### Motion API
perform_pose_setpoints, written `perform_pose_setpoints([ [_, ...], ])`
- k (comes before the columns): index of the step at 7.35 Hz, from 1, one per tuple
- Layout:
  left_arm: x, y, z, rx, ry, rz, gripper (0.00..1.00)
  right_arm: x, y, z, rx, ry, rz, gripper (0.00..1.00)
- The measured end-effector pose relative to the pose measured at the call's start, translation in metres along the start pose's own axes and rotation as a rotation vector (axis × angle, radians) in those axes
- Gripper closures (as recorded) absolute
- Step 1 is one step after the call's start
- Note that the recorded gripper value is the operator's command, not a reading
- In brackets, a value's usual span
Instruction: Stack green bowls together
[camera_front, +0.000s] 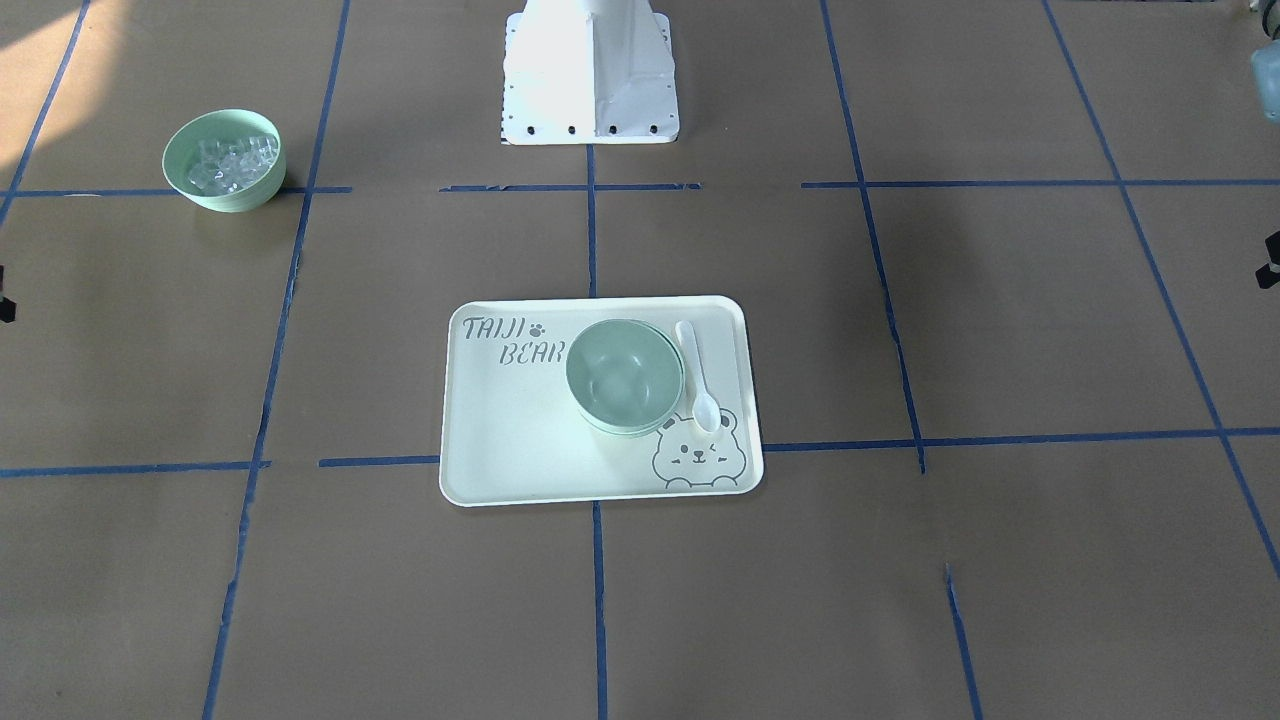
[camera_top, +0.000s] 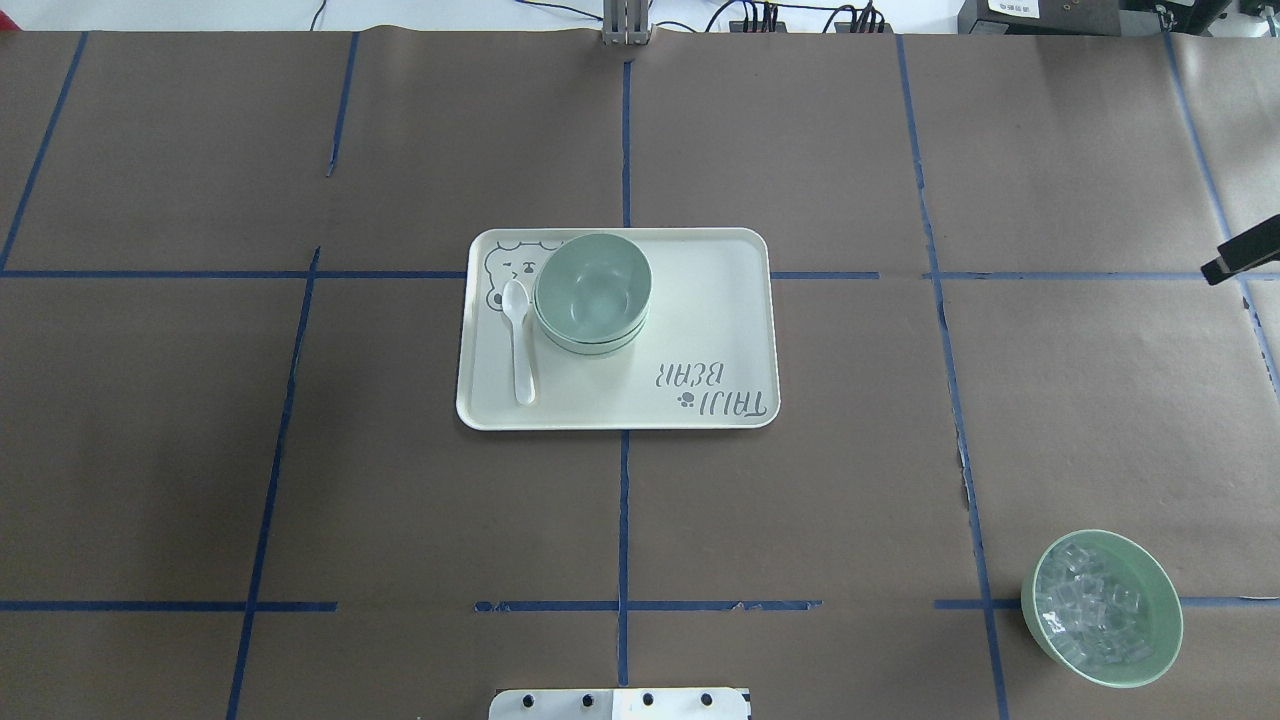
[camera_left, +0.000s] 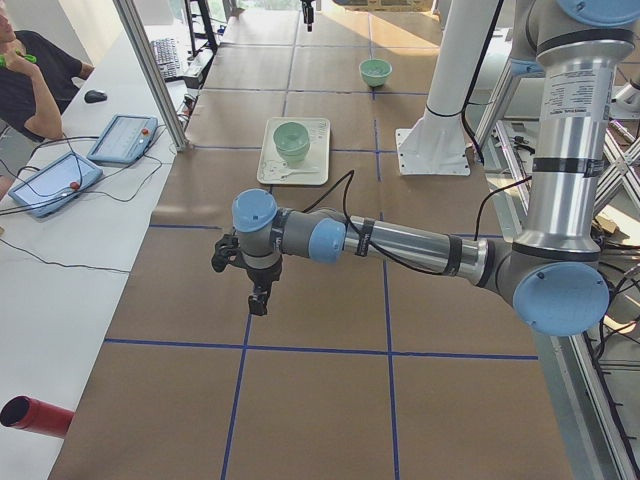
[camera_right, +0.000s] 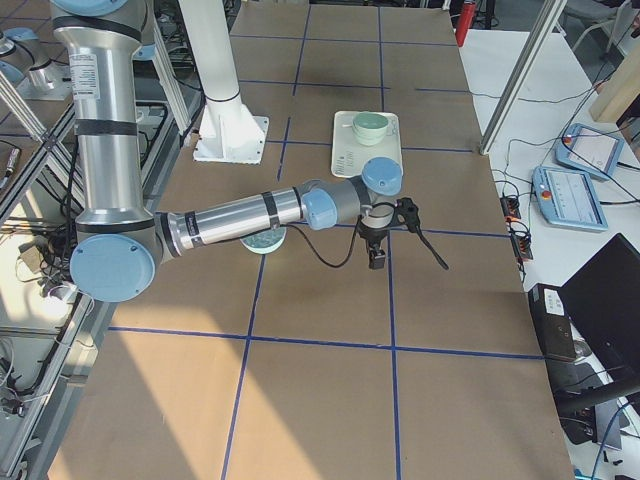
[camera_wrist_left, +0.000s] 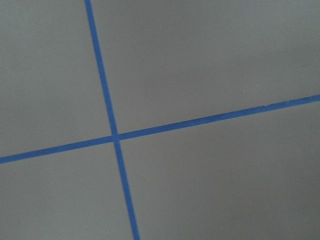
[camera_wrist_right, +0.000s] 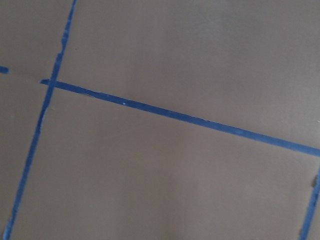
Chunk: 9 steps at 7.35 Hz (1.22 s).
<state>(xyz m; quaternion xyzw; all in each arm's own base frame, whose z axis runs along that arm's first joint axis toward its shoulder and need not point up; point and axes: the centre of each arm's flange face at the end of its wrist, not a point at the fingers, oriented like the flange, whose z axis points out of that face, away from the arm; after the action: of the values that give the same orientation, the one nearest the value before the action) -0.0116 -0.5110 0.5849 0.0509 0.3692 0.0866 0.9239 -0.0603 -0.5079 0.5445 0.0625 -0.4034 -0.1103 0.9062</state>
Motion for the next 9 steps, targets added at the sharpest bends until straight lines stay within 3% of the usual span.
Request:
perform_pose_setpoints([
  [3,-0.029,0.025,0.005,-0.058,0.016,-0.028,0.00,0.113,0.037,0.014,-0.037,0.004,0.072,0.00],
  [5,-0.034,0.034,0.010,-0.070,0.018,-0.037,0.00,0.147,0.057,0.023,-0.051,0.018,0.126,0.00],
  [9,-0.035,0.035,0.011,-0.072,0.019,-0.040,0.00,0.177,0.077,-0.019,0.041,0.011,0.197,0.00],
])
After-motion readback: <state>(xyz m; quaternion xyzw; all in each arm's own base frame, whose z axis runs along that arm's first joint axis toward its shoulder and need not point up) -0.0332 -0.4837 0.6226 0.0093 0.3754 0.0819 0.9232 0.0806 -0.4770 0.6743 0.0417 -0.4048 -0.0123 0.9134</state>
